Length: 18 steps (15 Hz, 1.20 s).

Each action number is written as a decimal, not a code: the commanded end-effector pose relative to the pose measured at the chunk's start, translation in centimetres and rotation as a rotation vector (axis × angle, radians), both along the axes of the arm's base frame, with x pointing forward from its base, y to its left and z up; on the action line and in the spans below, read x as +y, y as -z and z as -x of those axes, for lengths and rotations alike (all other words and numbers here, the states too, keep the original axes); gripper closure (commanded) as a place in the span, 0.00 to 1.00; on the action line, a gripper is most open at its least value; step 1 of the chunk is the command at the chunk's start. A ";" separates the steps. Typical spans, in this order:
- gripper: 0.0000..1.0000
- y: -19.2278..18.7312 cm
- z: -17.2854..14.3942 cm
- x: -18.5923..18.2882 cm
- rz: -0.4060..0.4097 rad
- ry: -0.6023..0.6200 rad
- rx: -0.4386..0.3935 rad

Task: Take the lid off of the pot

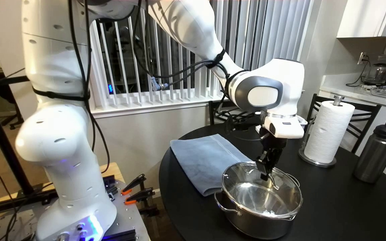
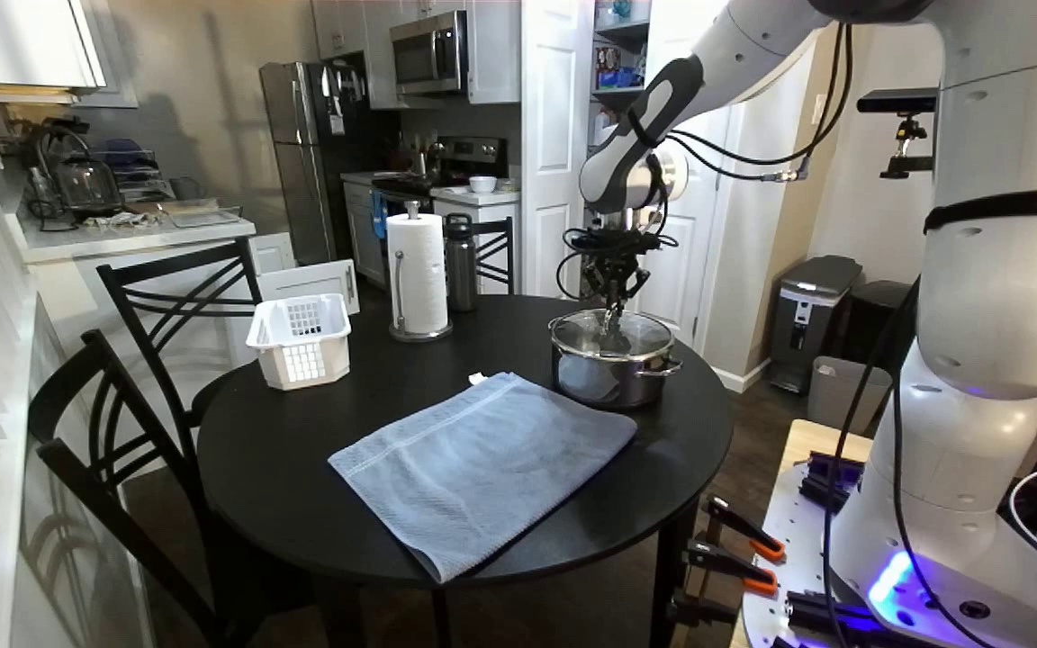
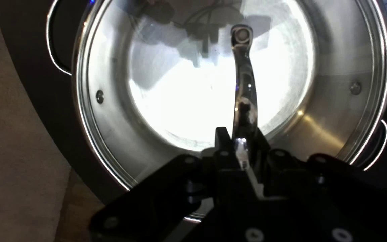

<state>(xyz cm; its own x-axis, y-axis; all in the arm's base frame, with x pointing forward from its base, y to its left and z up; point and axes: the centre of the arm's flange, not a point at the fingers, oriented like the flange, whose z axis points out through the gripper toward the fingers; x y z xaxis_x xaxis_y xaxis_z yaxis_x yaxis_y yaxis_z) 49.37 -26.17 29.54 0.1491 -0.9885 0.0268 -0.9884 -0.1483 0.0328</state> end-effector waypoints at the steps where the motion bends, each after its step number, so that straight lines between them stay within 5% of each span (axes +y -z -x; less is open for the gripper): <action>1: 0.93 -2.3 0.9 -0.5 -0.043 -0.024 -0.041; 9: 0.93 -9.9 0.1 1.1 -0.071 0.082 -0.223; 18: 0.93 -6.1 -4.6 20.4 -0.111 -0.032 -0.220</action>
<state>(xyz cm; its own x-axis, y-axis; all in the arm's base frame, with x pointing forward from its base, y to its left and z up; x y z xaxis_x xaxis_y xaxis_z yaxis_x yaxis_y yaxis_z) 53.66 -11.18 36.29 0.1659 -0.9851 -0.0464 -0.9712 -0.1550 -0.1811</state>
